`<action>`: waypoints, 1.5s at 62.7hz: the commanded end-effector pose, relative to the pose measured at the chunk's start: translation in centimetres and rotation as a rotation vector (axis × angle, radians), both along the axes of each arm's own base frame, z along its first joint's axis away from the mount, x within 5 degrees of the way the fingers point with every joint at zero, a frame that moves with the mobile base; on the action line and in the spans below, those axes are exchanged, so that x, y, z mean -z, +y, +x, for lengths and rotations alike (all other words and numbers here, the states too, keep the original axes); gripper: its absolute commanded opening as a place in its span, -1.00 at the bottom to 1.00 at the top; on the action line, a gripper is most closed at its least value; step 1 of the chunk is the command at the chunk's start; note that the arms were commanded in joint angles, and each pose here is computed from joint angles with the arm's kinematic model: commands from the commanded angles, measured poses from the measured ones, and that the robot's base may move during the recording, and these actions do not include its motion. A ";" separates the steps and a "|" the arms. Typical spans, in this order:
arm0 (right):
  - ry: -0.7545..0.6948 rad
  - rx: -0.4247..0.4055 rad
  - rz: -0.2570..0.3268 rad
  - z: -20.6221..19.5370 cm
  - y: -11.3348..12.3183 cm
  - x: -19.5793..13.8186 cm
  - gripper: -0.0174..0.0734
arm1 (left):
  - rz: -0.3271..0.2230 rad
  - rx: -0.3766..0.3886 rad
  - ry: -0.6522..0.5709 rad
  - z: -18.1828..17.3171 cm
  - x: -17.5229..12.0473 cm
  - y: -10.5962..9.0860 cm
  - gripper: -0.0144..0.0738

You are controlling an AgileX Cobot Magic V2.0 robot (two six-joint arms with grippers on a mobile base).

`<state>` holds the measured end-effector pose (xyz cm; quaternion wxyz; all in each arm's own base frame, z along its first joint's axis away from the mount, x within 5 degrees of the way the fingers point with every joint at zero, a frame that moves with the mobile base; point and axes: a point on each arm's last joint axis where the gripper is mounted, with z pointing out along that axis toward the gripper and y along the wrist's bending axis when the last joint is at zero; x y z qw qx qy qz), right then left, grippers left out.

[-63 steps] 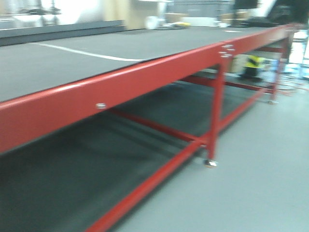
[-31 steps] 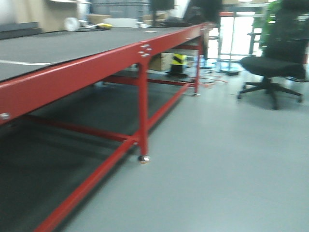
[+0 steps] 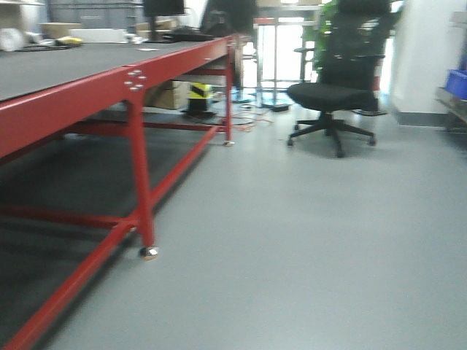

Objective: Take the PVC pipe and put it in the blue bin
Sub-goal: 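Drive the base past the red table toward the blue bin shelves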

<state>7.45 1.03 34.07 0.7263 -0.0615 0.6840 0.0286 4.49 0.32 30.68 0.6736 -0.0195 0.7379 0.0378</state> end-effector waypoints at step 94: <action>-0.037 0.007 -0.005 -0.1 -0.1 -0.3 -0.96 | -0.005 -0.004 -0.025 -0.1 -0.2 0.0 -0.92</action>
